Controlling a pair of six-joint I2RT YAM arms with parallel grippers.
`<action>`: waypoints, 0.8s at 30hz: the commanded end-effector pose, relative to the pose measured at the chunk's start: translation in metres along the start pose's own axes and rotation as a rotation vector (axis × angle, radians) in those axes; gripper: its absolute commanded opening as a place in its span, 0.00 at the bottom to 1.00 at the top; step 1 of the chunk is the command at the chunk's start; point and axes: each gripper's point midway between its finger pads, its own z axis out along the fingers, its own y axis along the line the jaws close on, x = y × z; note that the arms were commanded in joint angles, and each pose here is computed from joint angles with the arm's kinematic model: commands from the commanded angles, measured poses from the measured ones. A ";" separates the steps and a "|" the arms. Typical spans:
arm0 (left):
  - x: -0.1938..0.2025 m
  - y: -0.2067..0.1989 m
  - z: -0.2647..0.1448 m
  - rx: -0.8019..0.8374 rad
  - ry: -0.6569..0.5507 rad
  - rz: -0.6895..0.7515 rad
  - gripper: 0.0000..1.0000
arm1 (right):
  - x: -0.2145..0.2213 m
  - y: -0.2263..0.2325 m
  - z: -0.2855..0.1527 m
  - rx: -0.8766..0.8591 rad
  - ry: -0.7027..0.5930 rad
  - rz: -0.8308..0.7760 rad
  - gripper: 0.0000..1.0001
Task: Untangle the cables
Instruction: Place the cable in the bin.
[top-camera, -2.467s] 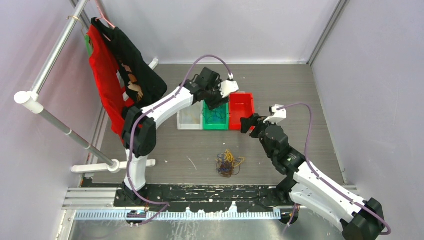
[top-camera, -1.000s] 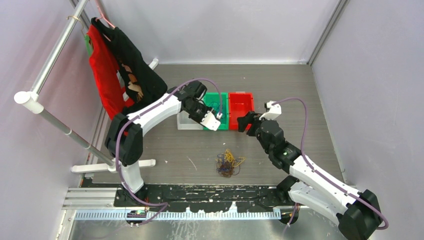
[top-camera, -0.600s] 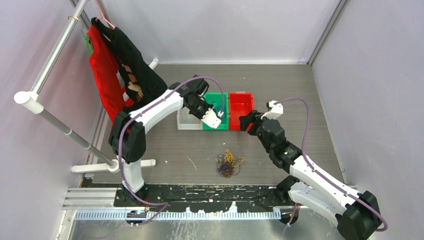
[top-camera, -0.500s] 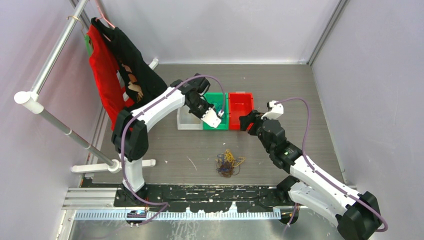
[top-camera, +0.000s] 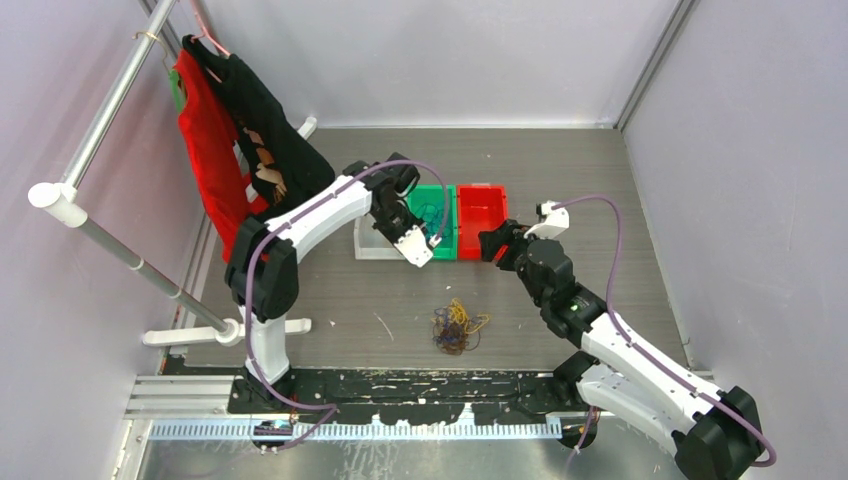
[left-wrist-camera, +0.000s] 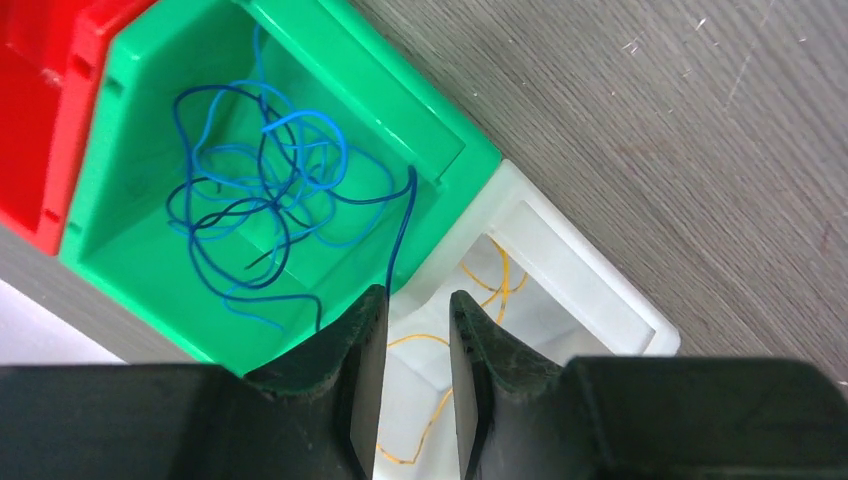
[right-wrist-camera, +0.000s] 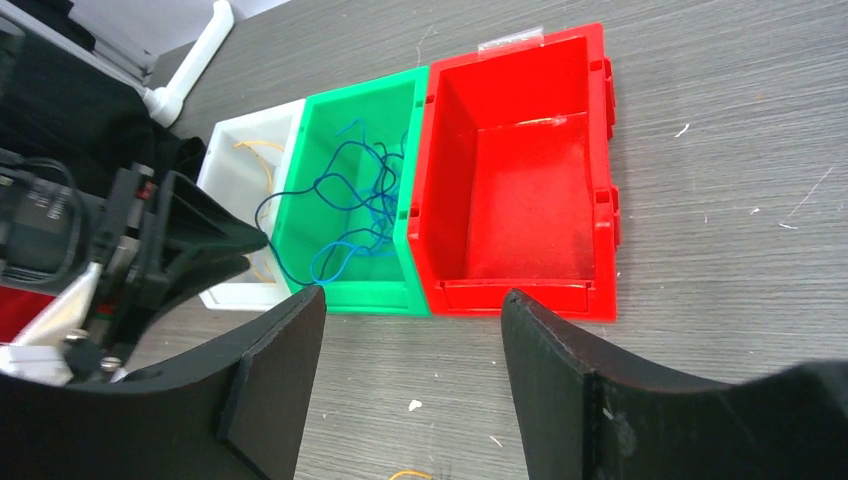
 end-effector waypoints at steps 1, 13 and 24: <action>0.010 0.028 0.000 -0.132 0.071 0.091 0.29 | -0.017 0.010 -0.002 -0.039 -0.055 0.050 0.69; 0.010 0.036 -0.003 -0.183 0.083 0.088 0.17 | -0.010 0.012 0.000 -0.051 -0.040 0.067 0.66; 0.002 0.036 -0.013 -0.174 0.060 0.078 0.04 | -0.010 0.012 -0.001 -0.050 -0.042 0.081 0.64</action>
